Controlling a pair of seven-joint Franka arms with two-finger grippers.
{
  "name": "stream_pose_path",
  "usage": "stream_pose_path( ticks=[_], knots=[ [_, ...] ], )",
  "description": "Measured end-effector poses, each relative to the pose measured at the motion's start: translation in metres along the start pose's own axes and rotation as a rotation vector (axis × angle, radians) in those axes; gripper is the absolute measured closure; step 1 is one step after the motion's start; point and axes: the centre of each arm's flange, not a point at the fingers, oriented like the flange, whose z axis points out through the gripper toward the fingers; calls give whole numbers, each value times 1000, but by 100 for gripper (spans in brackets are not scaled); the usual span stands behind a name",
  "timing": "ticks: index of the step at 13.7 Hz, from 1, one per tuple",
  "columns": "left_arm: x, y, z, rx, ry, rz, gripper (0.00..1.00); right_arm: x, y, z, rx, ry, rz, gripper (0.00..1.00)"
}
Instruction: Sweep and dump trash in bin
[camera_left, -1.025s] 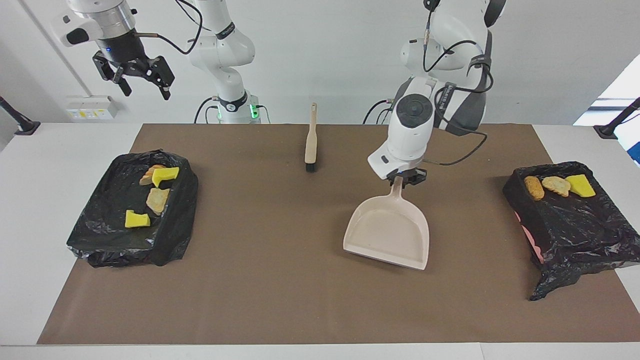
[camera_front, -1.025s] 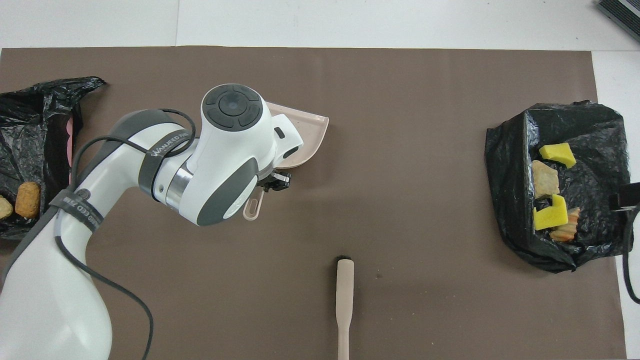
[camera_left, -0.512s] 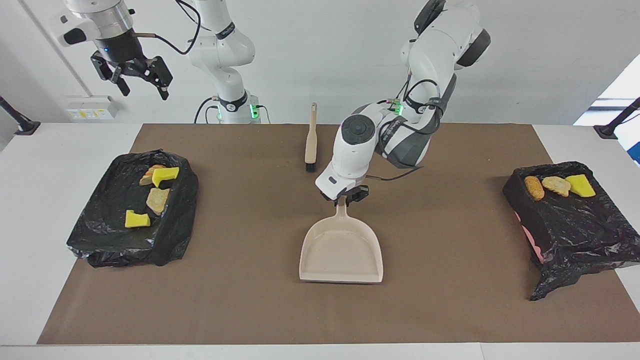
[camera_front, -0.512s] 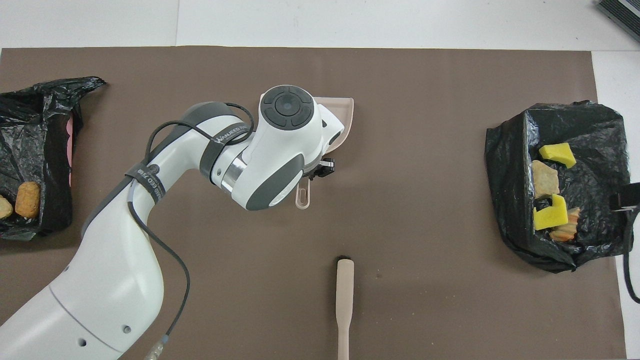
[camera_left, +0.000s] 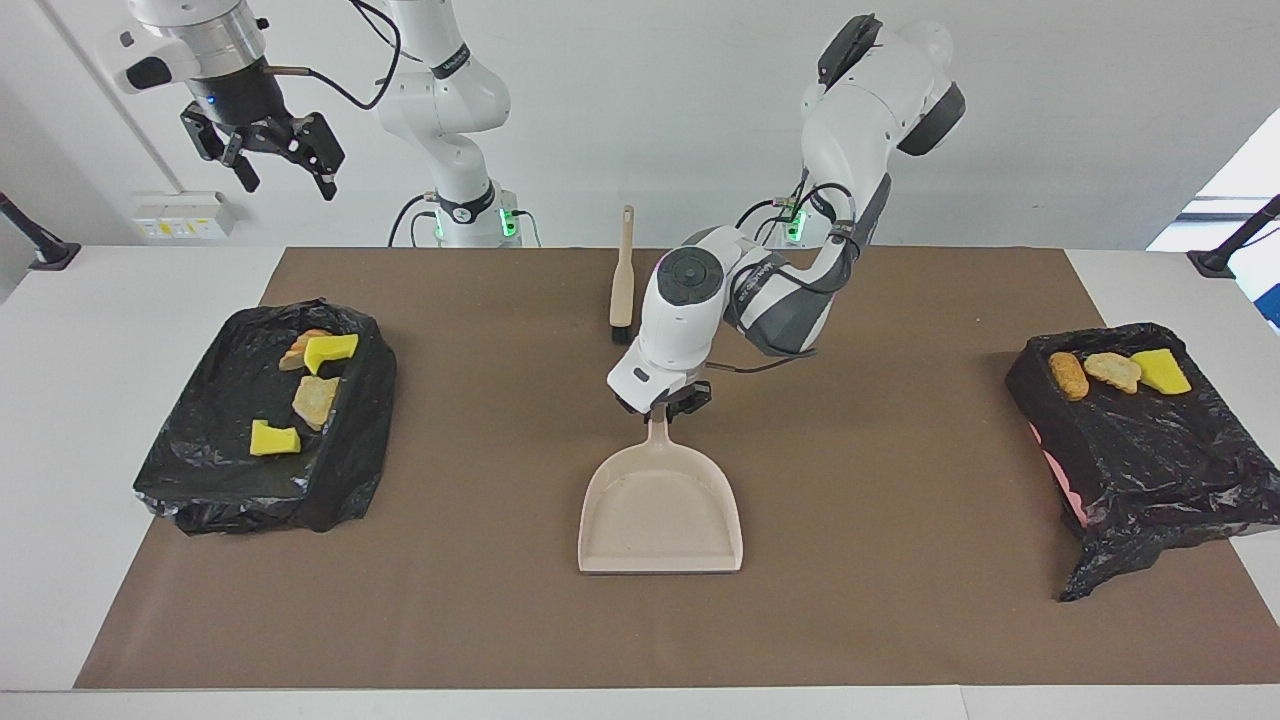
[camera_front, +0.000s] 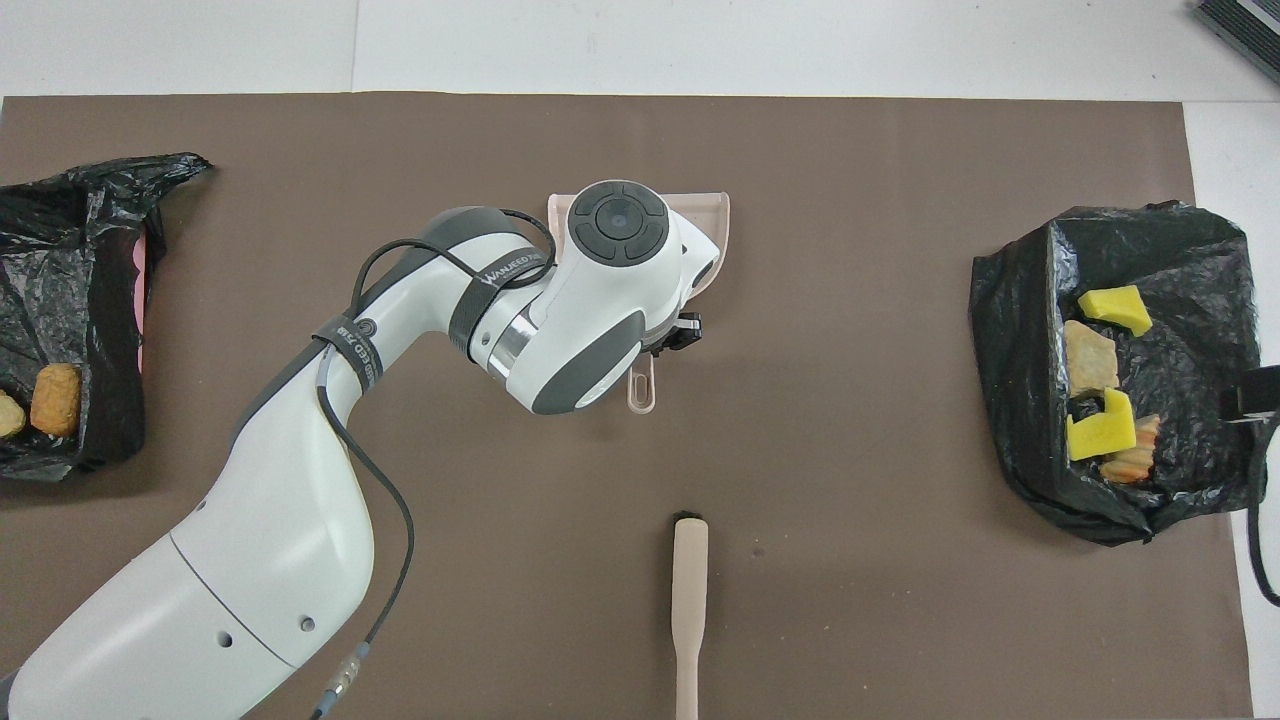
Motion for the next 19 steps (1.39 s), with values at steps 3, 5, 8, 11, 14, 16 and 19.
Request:
stream_pose_path(
  ticks=[3, 5, 8, 11, 14, 16, 19],
  knots=[
    [1, 0, -3, 31, 36, 21, 27, 0, -2, 0, -1, 0, -4, 0],
    [0, -1, -15, 40, 61, 27, 2, 0, -3, 0, -2, 1, -8, 0],
    [-11, -13, -57, 82, 122, 28, 0, 0, -3, -2, -2, 5, -7, 0],
    [-18, -54, -90, 161, 164, 29, 0, 0, -4, -2, -2, 5, -8, 0],
    [-19, -110, -125, 119, 133, 38, 0, 0, -6, -3, -3, 6, -12, 0],
    [-22, -155, -159, 95, 129, 38, 0, 0, -7, -3, -3, 7, -15, 0],
    [-39, -218, -217, 119, 128, 73, 0, 0, -7, -3, -3, 7, -15, 0]
  ],
)
